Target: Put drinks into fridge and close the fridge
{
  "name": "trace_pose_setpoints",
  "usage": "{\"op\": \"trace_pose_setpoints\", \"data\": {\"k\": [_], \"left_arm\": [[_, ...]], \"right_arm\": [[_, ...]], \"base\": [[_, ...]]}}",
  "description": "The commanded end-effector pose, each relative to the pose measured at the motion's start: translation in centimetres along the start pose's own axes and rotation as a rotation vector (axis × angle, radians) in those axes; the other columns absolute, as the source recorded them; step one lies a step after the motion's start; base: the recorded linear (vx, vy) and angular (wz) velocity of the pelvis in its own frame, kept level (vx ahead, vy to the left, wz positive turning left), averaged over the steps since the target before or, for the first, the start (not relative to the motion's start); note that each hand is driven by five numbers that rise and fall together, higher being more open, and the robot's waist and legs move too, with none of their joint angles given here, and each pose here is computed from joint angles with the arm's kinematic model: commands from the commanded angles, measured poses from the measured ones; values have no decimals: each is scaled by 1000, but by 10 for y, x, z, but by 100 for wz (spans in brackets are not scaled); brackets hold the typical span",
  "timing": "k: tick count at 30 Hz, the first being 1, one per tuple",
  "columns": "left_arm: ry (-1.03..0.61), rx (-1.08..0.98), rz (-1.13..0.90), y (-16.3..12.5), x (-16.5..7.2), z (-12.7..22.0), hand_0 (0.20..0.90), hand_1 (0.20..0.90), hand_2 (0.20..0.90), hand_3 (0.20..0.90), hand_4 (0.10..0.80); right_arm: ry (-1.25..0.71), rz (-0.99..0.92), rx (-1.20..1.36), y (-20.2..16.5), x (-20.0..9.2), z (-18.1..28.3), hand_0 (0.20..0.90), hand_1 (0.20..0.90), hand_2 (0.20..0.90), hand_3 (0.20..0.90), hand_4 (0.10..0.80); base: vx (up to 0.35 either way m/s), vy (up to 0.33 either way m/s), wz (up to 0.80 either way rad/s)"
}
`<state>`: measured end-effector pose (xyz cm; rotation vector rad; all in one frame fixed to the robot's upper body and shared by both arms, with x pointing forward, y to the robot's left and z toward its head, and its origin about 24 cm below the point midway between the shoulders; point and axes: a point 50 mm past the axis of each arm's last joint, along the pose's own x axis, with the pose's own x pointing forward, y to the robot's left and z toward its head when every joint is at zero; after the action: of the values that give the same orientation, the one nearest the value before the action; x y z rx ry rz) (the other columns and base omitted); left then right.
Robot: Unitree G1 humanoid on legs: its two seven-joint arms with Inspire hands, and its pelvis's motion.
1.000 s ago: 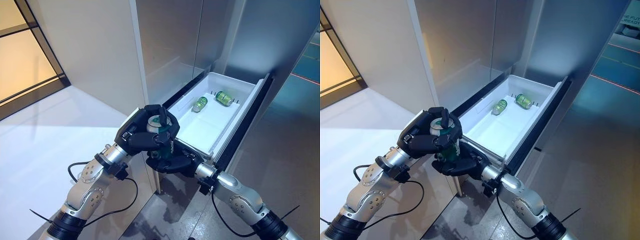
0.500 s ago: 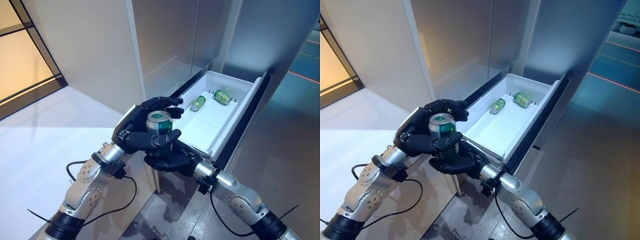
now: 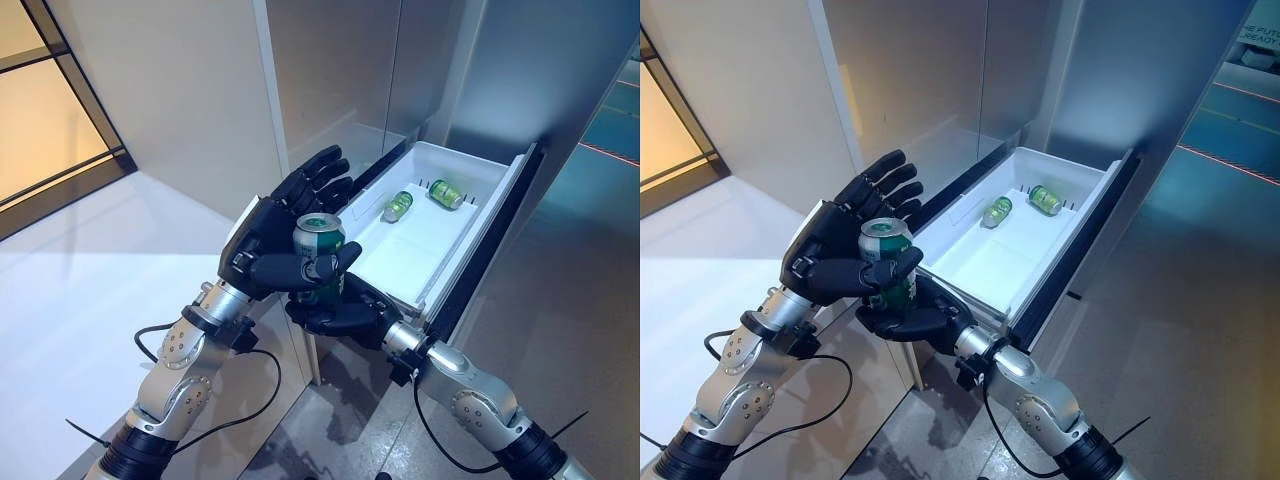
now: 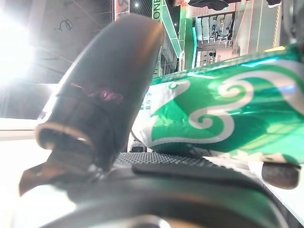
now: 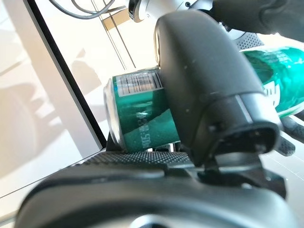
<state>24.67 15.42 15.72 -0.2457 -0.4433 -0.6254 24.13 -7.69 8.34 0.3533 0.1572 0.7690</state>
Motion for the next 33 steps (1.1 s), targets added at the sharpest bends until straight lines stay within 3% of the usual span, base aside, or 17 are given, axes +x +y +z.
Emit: {"op": "trace_pose_setpoints", "data": {"k": [1,9,15,23,27,33], "left_arm": [[-395,99,-56,-13,25,59,900,900,900,900,800],[-442,252,102,-2,20,68,900,900,900,900,800],[-290,292,169,14,20,56,900,900,900,900,800],[-90,275,204,31,18,29,900,900,900,900,800],[90,115,133,32,15,-1,900,900,900,900,800],[340,-257,-107,-1,-1,-58,900,900,900,900,800]], "right_arm": [[-414,148,-90,33,16,82,300,300,300,200,100],[-580,6,-353,23,5,112,300,300,300,200,100],[-783,-246,-635,4,-15,160,300,300,300,200,100],[-824,-519,-764,-30,-24,194,300,300,300,200,100],[-767,-714,-818,-61,-26,211,300,300,300,200,100],[-627,-919,-852,-105,-36,242,300,300,300,200,100]], "base": [[0,0,0],[0,0,0],[0,0,0],[5,-4,1],[37,-25,8],[49,-5,14]]}}
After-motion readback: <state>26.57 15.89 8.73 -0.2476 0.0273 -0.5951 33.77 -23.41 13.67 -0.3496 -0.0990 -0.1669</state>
